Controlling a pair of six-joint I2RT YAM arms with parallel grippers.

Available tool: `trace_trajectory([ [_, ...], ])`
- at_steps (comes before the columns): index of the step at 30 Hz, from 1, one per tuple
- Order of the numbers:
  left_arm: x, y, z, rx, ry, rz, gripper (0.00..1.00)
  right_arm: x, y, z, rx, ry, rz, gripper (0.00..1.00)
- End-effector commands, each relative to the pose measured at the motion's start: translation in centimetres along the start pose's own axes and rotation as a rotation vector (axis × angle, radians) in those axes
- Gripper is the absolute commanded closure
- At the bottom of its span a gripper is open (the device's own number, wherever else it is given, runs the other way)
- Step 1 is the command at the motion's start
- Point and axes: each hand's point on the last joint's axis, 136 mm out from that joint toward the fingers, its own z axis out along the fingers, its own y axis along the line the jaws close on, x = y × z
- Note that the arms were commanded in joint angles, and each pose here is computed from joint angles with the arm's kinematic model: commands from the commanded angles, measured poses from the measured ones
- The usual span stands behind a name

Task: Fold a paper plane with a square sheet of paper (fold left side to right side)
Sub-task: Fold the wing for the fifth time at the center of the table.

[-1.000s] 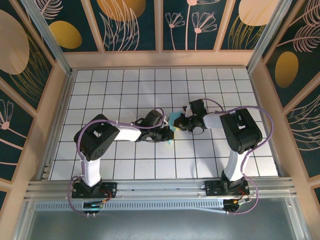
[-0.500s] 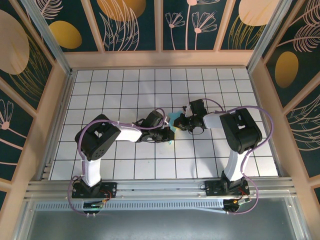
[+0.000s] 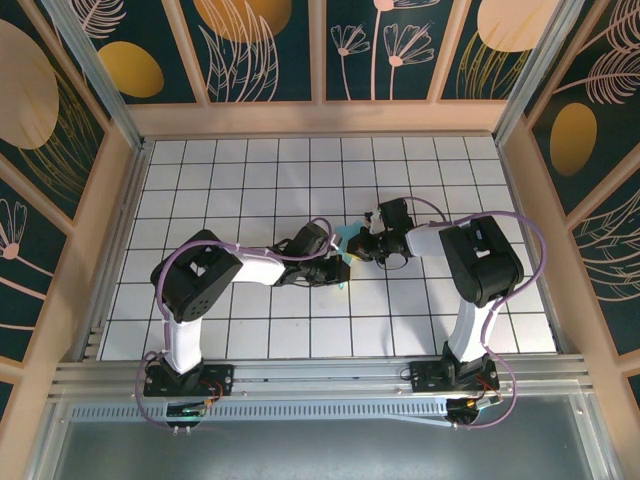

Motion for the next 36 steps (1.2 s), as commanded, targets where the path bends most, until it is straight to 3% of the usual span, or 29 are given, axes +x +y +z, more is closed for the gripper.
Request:
trace_trajectory([
  [1,3.3,1.1,0.2,-0.029,0.099,-0.011,0.92,2.7,-5.2,1.2,0.176,0.069,0.086,1.0],
  [36,5.4,0.1,-0.2,0.005,0.14,0.025,0.91,2.9,-5.1,1.5,0.181,0.074,0.084,1.0],
])
